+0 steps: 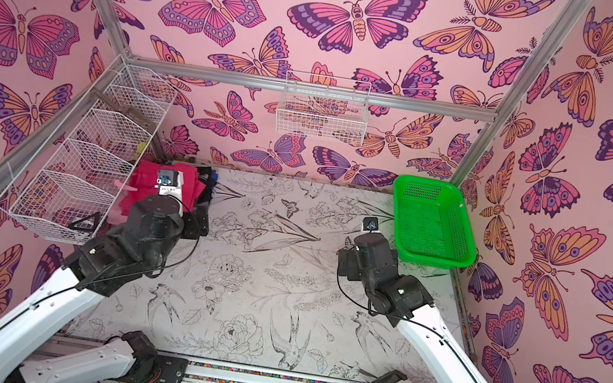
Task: Fold and stack t-shirts
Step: Reset both arms
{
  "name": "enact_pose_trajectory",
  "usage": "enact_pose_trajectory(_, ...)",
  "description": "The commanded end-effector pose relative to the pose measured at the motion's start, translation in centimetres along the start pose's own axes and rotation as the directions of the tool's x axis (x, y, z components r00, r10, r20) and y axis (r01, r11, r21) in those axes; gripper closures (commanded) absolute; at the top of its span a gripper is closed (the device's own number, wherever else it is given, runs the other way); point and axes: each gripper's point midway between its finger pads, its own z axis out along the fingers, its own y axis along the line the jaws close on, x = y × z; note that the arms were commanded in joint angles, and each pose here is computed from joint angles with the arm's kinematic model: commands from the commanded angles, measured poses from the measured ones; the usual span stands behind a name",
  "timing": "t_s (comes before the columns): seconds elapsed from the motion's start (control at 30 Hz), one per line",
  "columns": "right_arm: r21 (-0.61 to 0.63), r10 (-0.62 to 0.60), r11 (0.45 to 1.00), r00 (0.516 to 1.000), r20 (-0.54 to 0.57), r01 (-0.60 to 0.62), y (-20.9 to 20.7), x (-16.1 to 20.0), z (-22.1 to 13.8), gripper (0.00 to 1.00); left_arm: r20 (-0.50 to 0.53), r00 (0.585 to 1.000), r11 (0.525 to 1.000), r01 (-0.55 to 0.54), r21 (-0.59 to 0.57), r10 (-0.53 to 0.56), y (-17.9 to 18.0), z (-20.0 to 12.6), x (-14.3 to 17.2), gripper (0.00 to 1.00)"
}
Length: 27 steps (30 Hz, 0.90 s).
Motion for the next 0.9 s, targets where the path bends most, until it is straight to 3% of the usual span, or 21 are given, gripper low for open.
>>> enact_pose_trajectory(0.0,0.103,-0.07,0.993,0.991,0.113,0.058,-2.4,-2.3,0.9,0.01,0.105,0.994,0.99,0.019,-0.142,-0.004,3.1,2.6,0.2,0.1)
enact_pose_trajectory(0.17,0.154,-0.162,0.978,0.976,0.143,0.14,-2.7,-1.0,3.4,0.01,0.122,0.993,0.979,0.025,-0.201,0.0,5.4,5.7,3.1,0.1)
enact_pose_trajectory(0.37,0.173,-0.137,0.978,0.987,0.087,0.12,-4.6,1.3,6.6,0.01,0.125,0.991,0.978,0.078,-0.194,-0.055,7.5,8.5,6.1,0.1)
enact_pose_trajectory(0.47,0.149,-0.097,0.986,0.99,0.102,0.081,-5.3,1.8,7.6,0.01,0.133,0.99,0.977,0.062,-0.204,-0.035,7.7,9.6,7.2,0.1)
enact_pose_trajectory(0.67,0.122,0.069,0.989,0.991,0.112,-0.082,-8.7,3.7,10.0,0.01,0.016,0.998,0.974,0.066,-0.217,-0.064,8.6,13.0,11.2,0.11)
enact_pose_trajectory(0.87,0.087,0.123,0.987,0.987,0.105,-0.133,-10.2,4.8,12.4,0.01,-0.032,0.999,0.973,0.008,-0.229,-0.016,8.8,15.8,13.6,0.13)
